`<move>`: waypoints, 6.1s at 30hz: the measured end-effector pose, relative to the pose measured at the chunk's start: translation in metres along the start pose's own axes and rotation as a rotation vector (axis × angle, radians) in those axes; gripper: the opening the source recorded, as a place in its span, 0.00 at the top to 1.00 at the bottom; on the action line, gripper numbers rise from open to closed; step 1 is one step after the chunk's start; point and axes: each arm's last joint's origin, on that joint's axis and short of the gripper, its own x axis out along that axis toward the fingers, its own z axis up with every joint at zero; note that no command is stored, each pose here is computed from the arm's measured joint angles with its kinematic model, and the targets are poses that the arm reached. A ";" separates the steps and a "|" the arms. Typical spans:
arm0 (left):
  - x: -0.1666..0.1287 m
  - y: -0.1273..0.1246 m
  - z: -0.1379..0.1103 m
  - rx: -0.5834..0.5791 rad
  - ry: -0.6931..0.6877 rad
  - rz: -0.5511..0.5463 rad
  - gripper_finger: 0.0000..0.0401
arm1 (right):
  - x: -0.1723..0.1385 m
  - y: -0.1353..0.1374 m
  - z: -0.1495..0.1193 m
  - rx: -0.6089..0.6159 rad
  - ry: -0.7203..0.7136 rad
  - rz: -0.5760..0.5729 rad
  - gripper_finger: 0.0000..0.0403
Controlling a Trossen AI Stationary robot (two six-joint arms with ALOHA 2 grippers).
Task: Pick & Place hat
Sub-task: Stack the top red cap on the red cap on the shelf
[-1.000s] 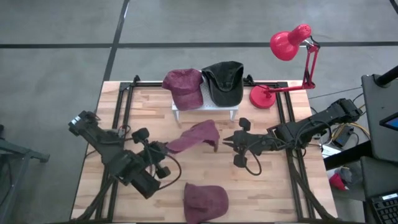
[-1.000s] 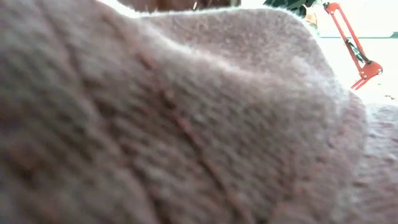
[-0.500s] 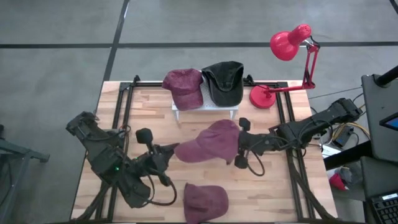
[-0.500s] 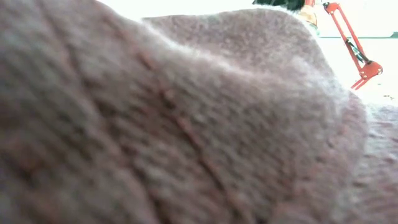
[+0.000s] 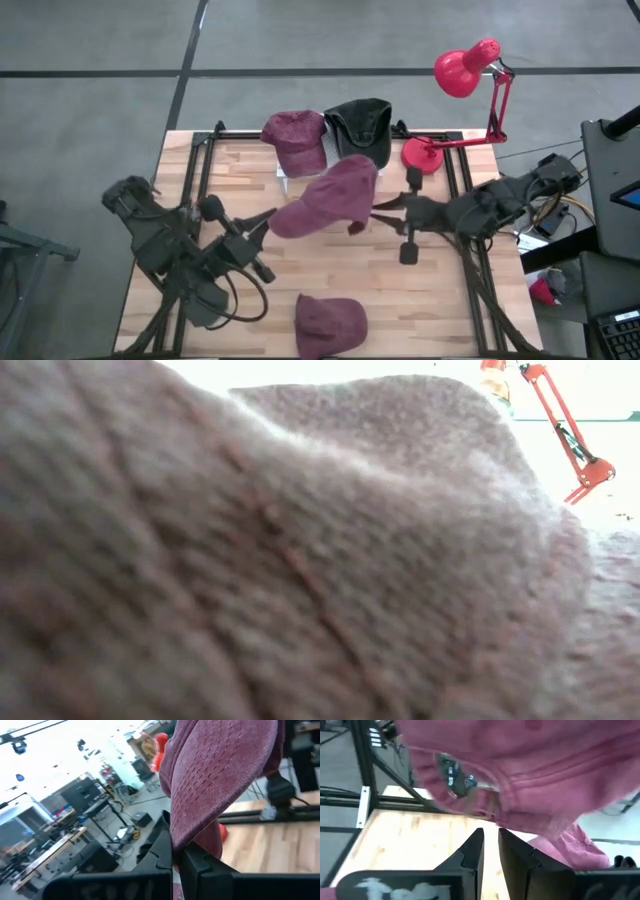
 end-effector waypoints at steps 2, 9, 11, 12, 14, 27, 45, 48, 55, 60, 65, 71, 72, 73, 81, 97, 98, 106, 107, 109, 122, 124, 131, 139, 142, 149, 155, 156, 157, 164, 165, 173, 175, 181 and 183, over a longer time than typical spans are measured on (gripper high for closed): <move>0.001 0.005 0.005 -0.021 -0.005 0.006 0.99 | -0.005 -0.003 0.005 0.009 0.013 0.018 0.87; 0.026 0.015 0.041 -0.099 -0.162 -0.346 0.99 | -0.010 -0.003 0.006 0.047 0.039 0.030 0.87; 0.033 0.016 0.050 -0.092 -0.265 -0.448 0.99 | -0.011 0.000 0.003 0.034 0.065 0.039 0.87; 0.036 0.017 0.052 -0.087 -0.303 -0.479 0.99 | -0.010 0.002 0.000 0.026 0.081 0.043 0.87; 0.041 0.023 0.055 -0.075 -0.351 -0.511 0.99 | -0.011 0.008 -0.005 0.006 0.113 0.058 0.87; 0.039 0.117 0.042 0.008 -0.236 -0.209 0.99 | -0.005 0.041 -0.016 -0.093 0.156 0.111 0.87; 0.040 0.084 -0.004 -0.022 -0.083 -0.186 0.99 | -0.033 -0.019 0.037 -0.019 -0.051 -0.889 0.87; 0.044 0.064 -0.004 -0.040 -0.167 -0.278 0.99 | -0.025 -0.031 0.041 -0.046 -0.014 -0.956 0.87; 0.054 0.042 -0.009 -0.080 -0.230 -0.216 0.99 | 0.002 -0.034 0.050 -0.051 0.017 -1.023 0.87; 0.068 0.026 -0.010 -0.024 -0.193 -0.047 0.99 | 0.032 -0.016 0.058 -0.174 0.085 -1.017 0.87; 0.082 0.000 -0.008 0.111 -0.147 0.013 0.99 | 0.048 -0.013 0.071 -0.244 0.121 -1.013 0.87; 0.088 -0.019 -0.005 0.149 -0.132 0.016 0.99 | 0.049 -0.030 0.085 -0.250 0.143 -1.050 0.87; 0.087 -0.020 -0.005 0.148 -0.134 0.013 0.99 | 0.048 -0.034 0.087 -0.246 0.143 -1.056 0.87; 0.086 -0.021 -0.004 0.148 -0.136 0.008 0.99 | 0.046 -0.037 0.089 -0.239 0.143 -1.064 0.87; 0.075 -0.013 0.000 0.086 -0.143 0.006 0.99 | 0.029 -0.058 0.097 -0.203 0.139 -1.101 0.87; 0.071 0.001 -0.003 0.147 0.017 0.205 0.99 | 0.029 -0.058 0.089 -0.279 0.193 -1.095 0.87; 0.071 0.003 -0.002 0.141 0.019 0.208 0.99 | 0.029 -0.058 0.088 -0.277 0.192 -1.096 0.87; 0.062 0.021 0.002 0.091 0.017 0.219 0.99 | 0.025 -0.060 0.087 -0.251 0.178 -1.099 0.87; 0.061 0.022 0.001 0.093 0.027 0.228 0.99 | 0.024 -0.061 0.087 -0.253 0.182 -1.103 0.87; 0.060 0.024 0.001 0.105 0.056 0.257 0.99 | 0.021 -0.063 0.088 -0.249 0.183 -1.109 0.87; 0.042 0.035 0.004 0.146 0.080 0.256 0.99 | -0.018 -0.082 0.078 -0.166 0.140 -1.120 0.87; 0.041 0.040 0.005 0.134 0.078 0.256 0.99 | -0.024 -0.084 0.072 -0.157 0.137 -1.119 0.87; 0.037 0.064 0.008 -0.005 0.013 0.220 0.99 | -0.029 -0.085 0.050 -0.110 0.143 -0.965 0.87; 0.035 0.093 0.019 -0.244 -0.421 -0.217 0.99 | -0.012 -0.075 0.038 -0.129 0.241 -0.697 0.87; 0.038 0.106 0.020 -0.254 -0.521 -0.297 0.99 | -0.007 -0.071 0.033 -0.135 0.270 -0.623 0.87; 0.041 0.134 0.017 -0.153 -0.754 -0.497 0.99 | -0.003 -0.058 0.009 -0.159 0.308 -0.545 0.87; 0.039 0.157 0.010 -0.041 -0.906 -0.653 0.99 | 0.002 -0.047 -0.015 -0.118 0.236 -0.321 0.87; 0.039 0.160 0.008 -0.025 -0.904 -0.669 0.99 | 0.003 -0.045 -0.020 -0.121 0.222 -0.287 0.87; 0.039 0.164 0.005 -0.013 -0.885 -0.671 0.99 | 0.004 -0.044 -0.025 -0.122 0.208 -0.252 0.87; 0.047 0.176 -0.030 0.036 -0.294 -0.270 0.99 | 0.005 -0.040 -0.065 -0.086 0.188 -0.159 0.87; 0.047 0.177 -0.037 0.040 -0.191 -0.192 0.99 | 0.005 -0.040 -0.070 -0.076 0.194 -0.161 0.87; 0.062 0.159 -0.069 -0.029 0.187 0.186 0.99 | -0.002 -0.046 -0.095 -0.030 0.203 -0.276 0.87; 0.074 0.142 -0.073 -0.037 0.213 0.235 0.99 | -0.004 -0.048 -0.097 -0.031 0.196 -0.310 0.87; 0.115 0.079 -0.090 0.166 0.308 0.401 0.99 | -0.007 -0.050 -0.103 -0.008 0.185 -0.355 0.87; 0.122 0.070 -0.088 0.228 0.320 0.444 0.99 | -0.007 -0.050 -0.105 -0.002 0.186 -0.360 0.87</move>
